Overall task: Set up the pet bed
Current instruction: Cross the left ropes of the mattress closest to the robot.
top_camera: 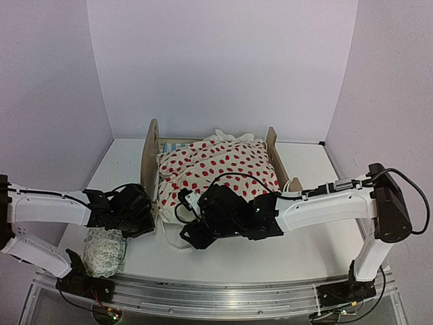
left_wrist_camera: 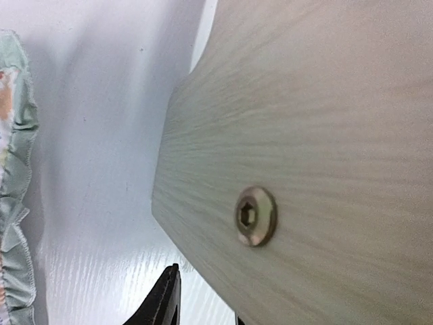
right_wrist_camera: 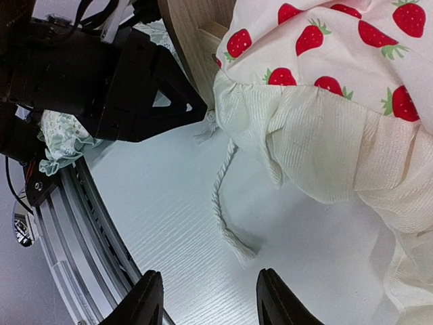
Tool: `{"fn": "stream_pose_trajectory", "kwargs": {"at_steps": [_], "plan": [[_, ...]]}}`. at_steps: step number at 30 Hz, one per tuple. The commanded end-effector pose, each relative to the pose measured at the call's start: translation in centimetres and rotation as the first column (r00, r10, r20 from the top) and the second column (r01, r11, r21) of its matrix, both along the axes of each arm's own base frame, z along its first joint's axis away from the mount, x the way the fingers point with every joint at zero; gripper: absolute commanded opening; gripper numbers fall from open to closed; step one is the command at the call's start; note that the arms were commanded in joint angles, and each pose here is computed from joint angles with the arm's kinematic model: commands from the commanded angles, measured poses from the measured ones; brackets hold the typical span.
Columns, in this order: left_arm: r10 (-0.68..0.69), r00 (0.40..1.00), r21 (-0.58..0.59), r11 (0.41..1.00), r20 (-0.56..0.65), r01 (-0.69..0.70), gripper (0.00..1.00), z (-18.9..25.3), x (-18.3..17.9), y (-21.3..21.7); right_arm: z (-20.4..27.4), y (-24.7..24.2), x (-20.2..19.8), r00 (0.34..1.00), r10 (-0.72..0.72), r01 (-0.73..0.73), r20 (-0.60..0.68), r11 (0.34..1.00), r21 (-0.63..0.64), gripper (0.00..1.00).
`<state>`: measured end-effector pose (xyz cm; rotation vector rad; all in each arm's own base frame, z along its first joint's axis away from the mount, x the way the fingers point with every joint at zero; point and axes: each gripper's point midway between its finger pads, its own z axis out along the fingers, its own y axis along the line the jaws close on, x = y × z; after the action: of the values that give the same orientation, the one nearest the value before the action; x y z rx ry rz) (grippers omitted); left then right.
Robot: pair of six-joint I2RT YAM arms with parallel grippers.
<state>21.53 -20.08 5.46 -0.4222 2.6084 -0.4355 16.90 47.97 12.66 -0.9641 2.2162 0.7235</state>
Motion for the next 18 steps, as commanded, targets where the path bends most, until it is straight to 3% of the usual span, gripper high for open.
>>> {"fn": "stream_pose_trajectory", "kwargs": {"at_steps": [1, 13, 18], "plan": [[-0.050, 0.999, 0.015, 0.999, -0.020, 0.050, 0.28, -1.6, -0.4, -0.5, 1.1, 1.0, 0.5, 1.000, -0.004, 0.004, 0.010, 1.000, 0.027, 0.48], [-0.062, 0.998, 0.035, 0.997, -0.012, 0.062, 0.27, -3.7, 0.3, -1.5, 0.9, -0.1, 0.4, 0.999, -0.033, 0.033, -0.003, 0.999, 0.021, 0.46], [-0.055, 0.998, 0.067, 0.996, -0.033, 0.057, 0.23, -5.1, 0.2, -1.4, 0.8, -0.6, 0.4, 0.999, -0.041, 0.041, -0.002, 0.999, 0.009, 0.46]]}}
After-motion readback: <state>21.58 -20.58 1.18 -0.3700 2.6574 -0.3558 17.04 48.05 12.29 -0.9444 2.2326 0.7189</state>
